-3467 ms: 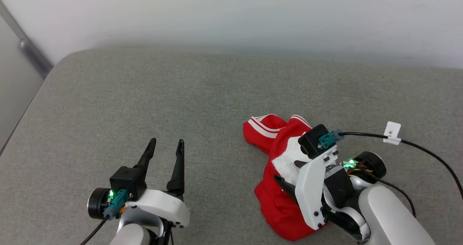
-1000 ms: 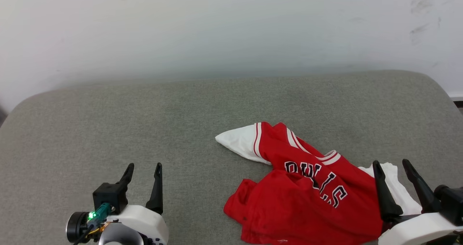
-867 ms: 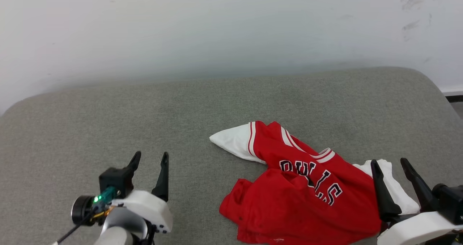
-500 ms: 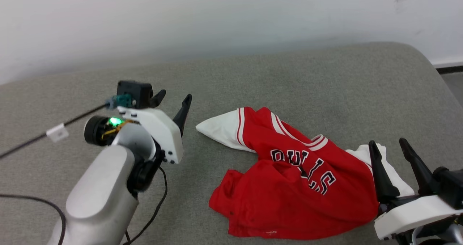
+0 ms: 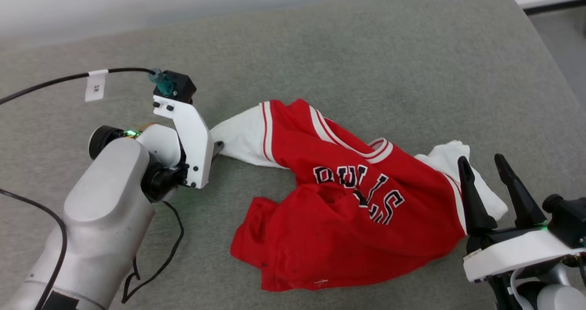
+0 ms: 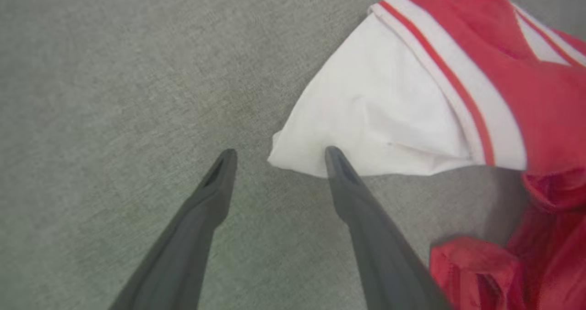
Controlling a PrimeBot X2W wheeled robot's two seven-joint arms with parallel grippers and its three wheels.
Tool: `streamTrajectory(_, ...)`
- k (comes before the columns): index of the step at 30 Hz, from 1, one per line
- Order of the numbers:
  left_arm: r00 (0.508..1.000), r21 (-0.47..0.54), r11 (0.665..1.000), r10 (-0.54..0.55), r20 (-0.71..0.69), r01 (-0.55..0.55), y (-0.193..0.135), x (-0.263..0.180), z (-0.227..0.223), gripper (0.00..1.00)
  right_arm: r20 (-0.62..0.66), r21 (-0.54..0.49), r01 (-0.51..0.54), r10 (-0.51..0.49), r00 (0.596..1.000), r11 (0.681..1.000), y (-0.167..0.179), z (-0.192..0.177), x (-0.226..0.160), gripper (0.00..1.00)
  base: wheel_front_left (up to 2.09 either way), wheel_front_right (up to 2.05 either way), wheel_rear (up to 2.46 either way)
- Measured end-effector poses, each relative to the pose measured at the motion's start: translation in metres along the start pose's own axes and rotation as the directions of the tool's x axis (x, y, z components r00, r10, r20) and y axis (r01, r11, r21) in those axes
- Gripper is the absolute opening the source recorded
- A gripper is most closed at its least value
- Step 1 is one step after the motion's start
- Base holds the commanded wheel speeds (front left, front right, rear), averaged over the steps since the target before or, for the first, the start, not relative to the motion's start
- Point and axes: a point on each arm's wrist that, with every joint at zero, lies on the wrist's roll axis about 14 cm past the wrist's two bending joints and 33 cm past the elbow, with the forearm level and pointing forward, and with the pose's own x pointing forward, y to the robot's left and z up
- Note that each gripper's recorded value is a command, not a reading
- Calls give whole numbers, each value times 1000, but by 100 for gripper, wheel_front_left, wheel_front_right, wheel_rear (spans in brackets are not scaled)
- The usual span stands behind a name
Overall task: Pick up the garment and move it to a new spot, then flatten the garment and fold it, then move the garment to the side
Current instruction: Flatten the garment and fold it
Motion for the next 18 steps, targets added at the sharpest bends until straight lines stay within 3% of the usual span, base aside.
streamTrajectory(9, 975, -26, 999, -52, -214, 48, -6, 38, -32, 100, -44, 19, 57, -56, 997, 998, -17, -21, 1, 100, 0, 0, 0)
streamTrajectory(10, 970, -38, 998, -60, -234, 53, -8, 39, -33, 59, -45, 19, 61, -60, 997, 998, -18, -22, 1, 100, 0, 0, 0)
streamTrajectory(12, 967, -54, 997, -70, -244, 59, -10, 39, -34, 0, -47, 19, 67, -66, 997, 998, -20, -22, 0, 100, 0, 0, 0)
streamTrajectory(18, 986, -70, 996, -64, -155, 54, -19, 32, -33, 0, -42, 25, 71, -70, 997, 997, -22, -18, -1, 100, 0, 0, 0)
